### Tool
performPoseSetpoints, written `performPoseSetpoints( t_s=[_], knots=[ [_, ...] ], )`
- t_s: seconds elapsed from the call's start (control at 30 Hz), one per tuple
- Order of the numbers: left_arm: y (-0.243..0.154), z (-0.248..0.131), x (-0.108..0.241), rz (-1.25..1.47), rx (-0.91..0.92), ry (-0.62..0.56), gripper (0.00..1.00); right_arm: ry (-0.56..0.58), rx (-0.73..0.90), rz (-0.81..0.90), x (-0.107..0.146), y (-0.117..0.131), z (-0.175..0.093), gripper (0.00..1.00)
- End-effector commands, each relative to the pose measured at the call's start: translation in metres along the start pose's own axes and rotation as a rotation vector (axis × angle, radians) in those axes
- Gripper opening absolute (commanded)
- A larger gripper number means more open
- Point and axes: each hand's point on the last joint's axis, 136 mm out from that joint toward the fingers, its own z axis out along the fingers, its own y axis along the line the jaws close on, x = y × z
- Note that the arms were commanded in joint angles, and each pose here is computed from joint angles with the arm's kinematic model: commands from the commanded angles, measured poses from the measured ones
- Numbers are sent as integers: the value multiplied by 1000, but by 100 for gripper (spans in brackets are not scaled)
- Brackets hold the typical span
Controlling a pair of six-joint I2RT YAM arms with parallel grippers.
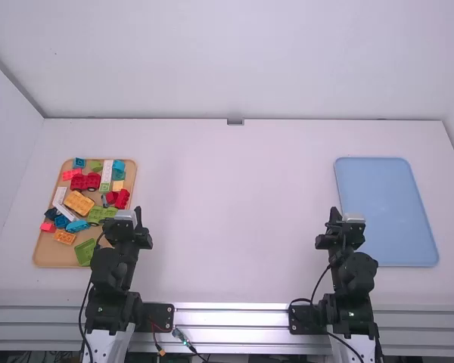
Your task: Assemble lego blocks to make yellow taxi
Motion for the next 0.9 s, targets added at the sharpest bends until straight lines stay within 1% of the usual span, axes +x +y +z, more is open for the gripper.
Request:
performPoseSetpoints(
  t_s=[0.0,0.23,0.47,0.57,0.6,0.87],
  knots=[
    [0,0,0,0,0,0,0,0,1,-2,0,0,0,0],
    [1,0,-3,1,-5,1,2,-1,3,-7,-3,-1,0,2],
    [5,0,-13,-6,-31,29,8,5,13,-23,-15,-2,1,8],
    [10,0,-23,-17,-54,64,12,10,27,-36,-27,-5,3,12],
    [10,0,-23,-17,-54,64,12,10,27,-36,-27,-5,3,12],
    [21,9,-56,-53,-88,191,25,32,53,-60,-60,-10,17,26]
  ],
)
